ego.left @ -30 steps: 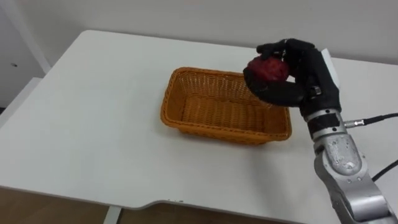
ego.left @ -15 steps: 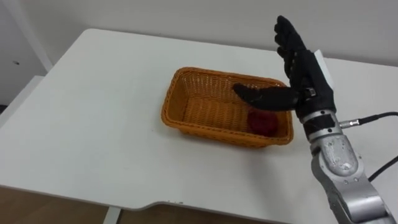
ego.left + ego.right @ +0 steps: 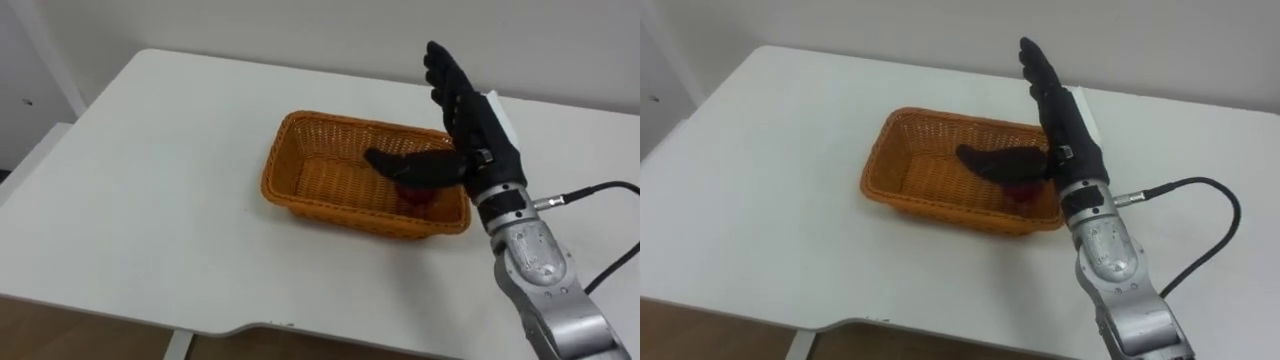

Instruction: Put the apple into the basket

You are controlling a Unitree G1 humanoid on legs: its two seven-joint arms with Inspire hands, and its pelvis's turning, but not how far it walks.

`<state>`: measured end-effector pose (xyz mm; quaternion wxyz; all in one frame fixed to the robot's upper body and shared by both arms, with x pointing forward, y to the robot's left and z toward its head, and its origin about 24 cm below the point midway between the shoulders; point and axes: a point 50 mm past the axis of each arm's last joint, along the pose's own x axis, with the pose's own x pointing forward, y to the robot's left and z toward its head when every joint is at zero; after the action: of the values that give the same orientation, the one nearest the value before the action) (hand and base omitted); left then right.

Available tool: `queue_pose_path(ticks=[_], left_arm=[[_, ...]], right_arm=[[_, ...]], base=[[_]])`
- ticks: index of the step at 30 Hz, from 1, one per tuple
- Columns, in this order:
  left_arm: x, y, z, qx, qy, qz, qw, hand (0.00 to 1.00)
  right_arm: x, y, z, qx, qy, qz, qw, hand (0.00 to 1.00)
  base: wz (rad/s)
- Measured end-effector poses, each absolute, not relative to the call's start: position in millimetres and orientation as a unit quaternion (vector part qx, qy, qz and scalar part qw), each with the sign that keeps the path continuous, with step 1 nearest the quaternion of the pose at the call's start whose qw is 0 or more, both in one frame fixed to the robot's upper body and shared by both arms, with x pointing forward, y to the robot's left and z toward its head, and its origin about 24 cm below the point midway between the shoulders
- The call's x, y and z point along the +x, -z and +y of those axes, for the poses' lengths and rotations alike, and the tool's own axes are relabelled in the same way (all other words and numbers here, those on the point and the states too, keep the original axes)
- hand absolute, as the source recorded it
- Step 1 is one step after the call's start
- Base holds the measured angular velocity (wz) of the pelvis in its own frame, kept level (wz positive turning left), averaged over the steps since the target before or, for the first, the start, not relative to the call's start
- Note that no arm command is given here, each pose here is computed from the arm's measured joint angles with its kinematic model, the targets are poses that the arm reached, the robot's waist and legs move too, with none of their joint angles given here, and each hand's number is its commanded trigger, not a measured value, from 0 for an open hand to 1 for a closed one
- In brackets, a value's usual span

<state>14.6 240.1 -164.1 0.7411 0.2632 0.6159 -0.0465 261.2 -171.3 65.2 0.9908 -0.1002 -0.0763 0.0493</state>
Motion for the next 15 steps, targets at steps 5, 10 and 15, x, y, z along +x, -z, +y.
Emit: queue_pose_path(ticks=[5, 10, 15], left_arm=[[14, 164, 242, 0.260, 0.037, 0.617, 0.742, 0.00], [8, 162, 248, 0.258, 0.011, 0.622, 0.740, 0.00], [-11, 159, 259, 0.246, -0.042, 0.635, 0.732, 0.00]], right_arm=[[263, -71, -188, -0.102, 0.000, -0.087, 0.991, 0.00], [261, -78, -216, -0.115, 0.094, -0.100, 0.984, 0.00], [241, -81, -282, -0.097, 0.292, -0.102, 0.946, 0.00]], base=[[-0.02], [0.00], [-0.01]])
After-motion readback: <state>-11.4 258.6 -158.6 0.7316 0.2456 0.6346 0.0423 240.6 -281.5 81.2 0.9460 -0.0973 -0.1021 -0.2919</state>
